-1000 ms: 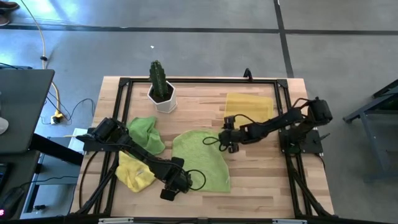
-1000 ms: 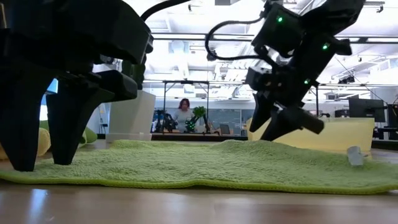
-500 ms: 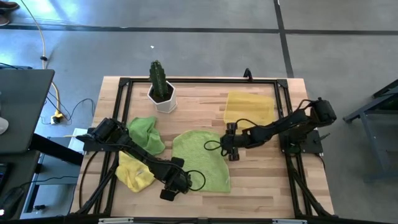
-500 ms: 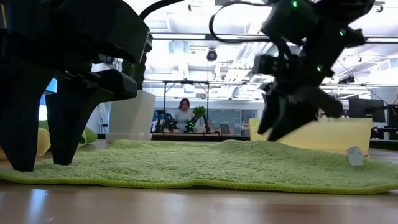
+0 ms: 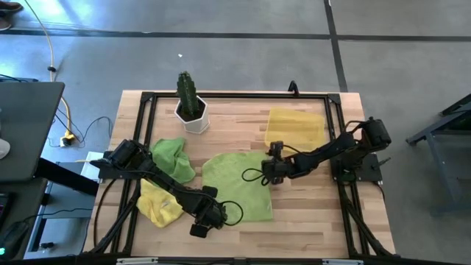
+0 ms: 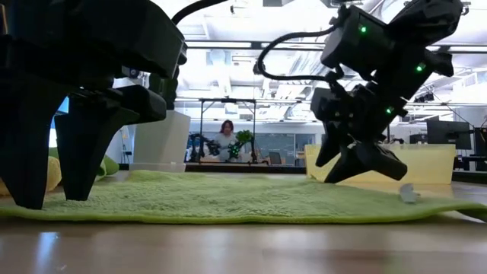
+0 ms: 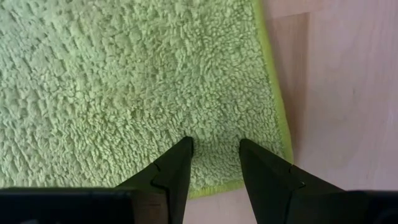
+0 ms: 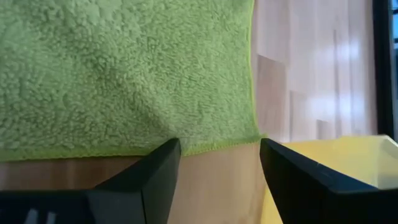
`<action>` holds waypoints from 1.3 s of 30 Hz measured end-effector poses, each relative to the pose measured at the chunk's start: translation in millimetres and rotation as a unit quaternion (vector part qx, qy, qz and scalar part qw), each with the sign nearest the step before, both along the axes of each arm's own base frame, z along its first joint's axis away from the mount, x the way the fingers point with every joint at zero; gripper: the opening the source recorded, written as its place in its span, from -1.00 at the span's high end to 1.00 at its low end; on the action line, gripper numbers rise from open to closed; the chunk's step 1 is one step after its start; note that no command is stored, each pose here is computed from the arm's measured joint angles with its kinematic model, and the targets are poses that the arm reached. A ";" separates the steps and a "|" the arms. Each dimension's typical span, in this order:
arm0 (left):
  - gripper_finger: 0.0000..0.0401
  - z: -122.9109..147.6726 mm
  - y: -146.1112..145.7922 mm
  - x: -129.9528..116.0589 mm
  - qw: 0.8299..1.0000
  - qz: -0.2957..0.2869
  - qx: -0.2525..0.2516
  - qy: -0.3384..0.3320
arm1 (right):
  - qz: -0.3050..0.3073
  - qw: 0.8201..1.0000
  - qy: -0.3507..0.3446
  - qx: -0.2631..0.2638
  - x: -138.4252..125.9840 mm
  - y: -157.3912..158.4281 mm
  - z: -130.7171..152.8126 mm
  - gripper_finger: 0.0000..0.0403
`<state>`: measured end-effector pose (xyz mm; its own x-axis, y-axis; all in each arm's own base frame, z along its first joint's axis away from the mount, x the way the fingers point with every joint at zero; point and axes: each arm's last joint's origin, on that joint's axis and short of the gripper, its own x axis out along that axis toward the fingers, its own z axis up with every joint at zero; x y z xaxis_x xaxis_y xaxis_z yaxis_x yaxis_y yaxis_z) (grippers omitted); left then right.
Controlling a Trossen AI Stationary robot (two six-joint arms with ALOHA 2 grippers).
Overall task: Roll microfiber towels into tight, uniform cylinder then place into a basket
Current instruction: Fold the light green microfiber cloth
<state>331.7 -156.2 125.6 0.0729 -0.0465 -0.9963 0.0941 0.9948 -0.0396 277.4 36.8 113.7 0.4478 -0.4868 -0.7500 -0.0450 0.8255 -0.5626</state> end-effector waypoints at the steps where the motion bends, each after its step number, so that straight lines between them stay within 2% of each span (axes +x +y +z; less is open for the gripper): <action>1: 0.35 0.0 0.1 0.0 1.000 -0.002 0.001 -0.001 | -0.003 1.000 0.000 -0.001 0.1 -0.1 0.8 -0.09; 10: 0.35 15.6 0.7 10.2 0.999 -0.032 0.035 -0.001 | -0.035 0.998 -0.029 0.050 2.6 19.2 32.0 -0.09; 15: 0.35 29.8 -0.6 20.1 0.999 -0.037 0.029 -0.026 | -0.006 0.987 -0.043 0.154 -1.9 42.1 39.1 -0.09; 18: 0.35 29.3 -7.9 16.9 0.999 -0.045 0.014 -0.020 | 0.024 0.980 -0.041 0.191 -6.7 61.7 39.3 -0.09; 24: 0.35 30.0 -29.7 5.9 0.997 -0.075 0.012 -0.021 | 0.098 0.972 -0.071 0.201 -17.9 103.8 43.6 -0.09; 27: 0.35 29.0 -39.2 -0.4 0.995 -0.089 0.035 -0.027 | 0.120 0.971 -0.079 0.192 -24.4 119.3 42.1 -0.09; 34: 0.35 13.6 -53.1 -6.4 0.990 -0.109 0.085 -0.030 | 0.129 0.965 -0.082 0.212 -29.7 145.9 21.7 -0.09; 39: 0.35 2.6 -55.4 -5.9 0.987 -0.113 0.114 -0.027 | 0.136 0.968 -0.091 0.188 -31.3 158.5 4.2 -0.09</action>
